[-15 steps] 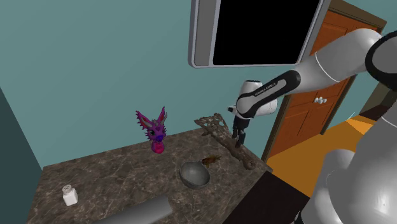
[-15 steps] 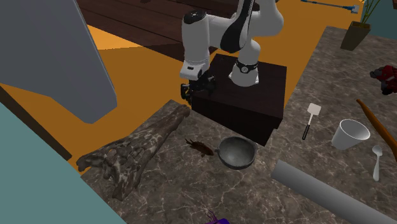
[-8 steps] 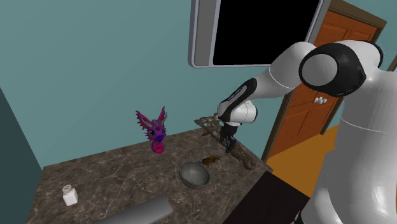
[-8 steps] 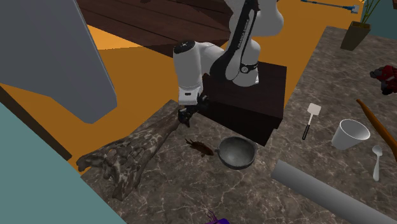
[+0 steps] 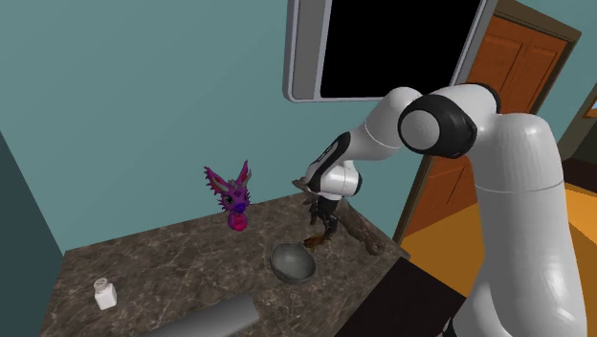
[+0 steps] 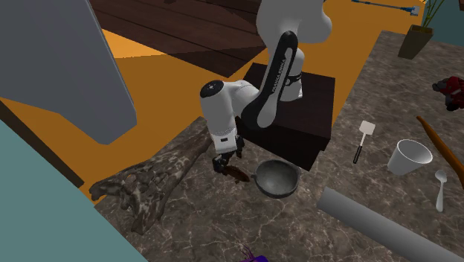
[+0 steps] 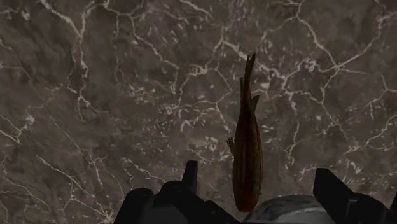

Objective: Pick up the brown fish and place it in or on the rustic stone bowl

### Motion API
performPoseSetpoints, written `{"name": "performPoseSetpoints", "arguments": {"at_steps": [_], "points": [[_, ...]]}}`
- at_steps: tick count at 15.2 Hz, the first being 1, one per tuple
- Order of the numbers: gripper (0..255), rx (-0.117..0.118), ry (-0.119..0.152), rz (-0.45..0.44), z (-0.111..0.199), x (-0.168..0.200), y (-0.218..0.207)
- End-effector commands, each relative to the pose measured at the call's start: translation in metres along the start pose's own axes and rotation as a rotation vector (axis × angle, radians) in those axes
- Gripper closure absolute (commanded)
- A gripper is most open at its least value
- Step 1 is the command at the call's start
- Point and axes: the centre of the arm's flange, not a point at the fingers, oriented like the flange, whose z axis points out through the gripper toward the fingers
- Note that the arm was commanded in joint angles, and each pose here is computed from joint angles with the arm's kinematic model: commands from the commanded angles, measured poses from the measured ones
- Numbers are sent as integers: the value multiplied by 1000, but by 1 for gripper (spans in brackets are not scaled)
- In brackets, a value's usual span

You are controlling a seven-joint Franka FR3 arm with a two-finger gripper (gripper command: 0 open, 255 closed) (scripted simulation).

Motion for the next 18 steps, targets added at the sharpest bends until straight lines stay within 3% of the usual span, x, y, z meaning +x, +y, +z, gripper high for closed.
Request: {"name": "performPoseSetpoints", "arguments": {"at_steps": [1,6,14,15,18], "points": [[0,1,4,-12,11,0,3],[0,1,4,-12,41,0,3],[0,1,4,-12,41,0,3],[255,1,4,-12,41,0,3],[255,1,4,-12,41,0,3]]}}
